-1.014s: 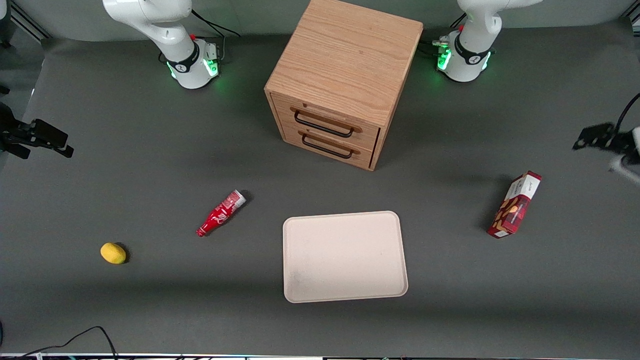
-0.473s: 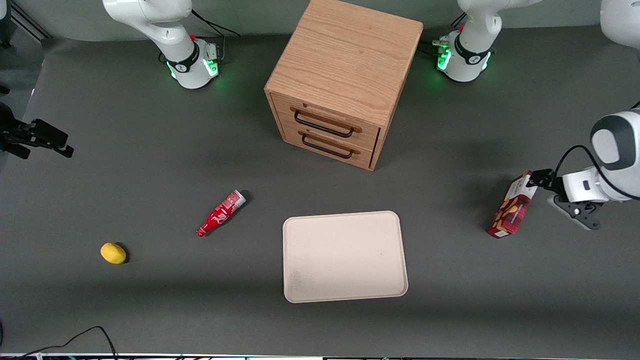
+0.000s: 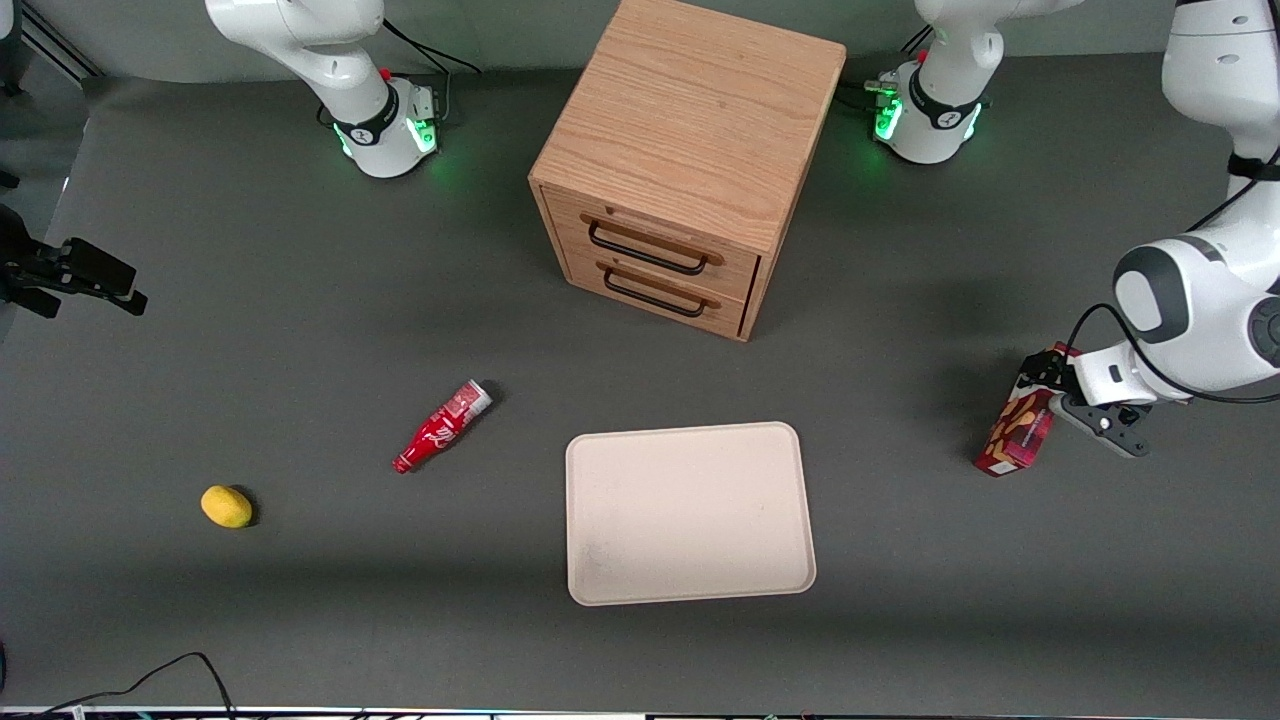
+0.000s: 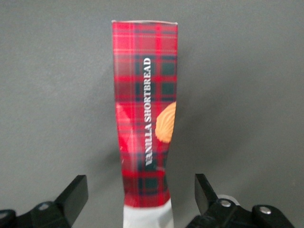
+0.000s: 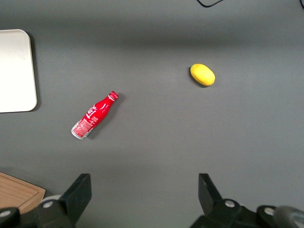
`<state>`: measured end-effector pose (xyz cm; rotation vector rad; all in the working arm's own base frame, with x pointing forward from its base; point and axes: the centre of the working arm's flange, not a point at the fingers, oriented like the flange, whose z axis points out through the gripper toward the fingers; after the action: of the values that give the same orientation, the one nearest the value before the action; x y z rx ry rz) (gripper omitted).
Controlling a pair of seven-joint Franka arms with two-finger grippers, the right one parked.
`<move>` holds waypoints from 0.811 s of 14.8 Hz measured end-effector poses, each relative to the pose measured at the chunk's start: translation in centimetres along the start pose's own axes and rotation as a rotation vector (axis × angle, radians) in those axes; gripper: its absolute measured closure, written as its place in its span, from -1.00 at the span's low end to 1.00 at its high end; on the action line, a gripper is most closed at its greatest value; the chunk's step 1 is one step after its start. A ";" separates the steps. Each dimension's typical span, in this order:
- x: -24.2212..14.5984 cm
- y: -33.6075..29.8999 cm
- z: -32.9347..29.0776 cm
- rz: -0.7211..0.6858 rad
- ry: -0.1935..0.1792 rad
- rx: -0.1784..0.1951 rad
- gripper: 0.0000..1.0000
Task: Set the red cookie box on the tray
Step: 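Close the left gripper on the cookie box's white end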
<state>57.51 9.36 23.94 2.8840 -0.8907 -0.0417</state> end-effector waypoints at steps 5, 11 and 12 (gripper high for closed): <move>-0.4 0.3 2.1 -0.024 0.010 -0.011 -0.32; -0.5 0.0 2.2 -0.037 0.017 -0.013 0.46; -0.4 0.0 2.1 -0.038 0.018 -0.012 0.46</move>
<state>57.01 9.39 21.84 2.8849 -0.8302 -0.0244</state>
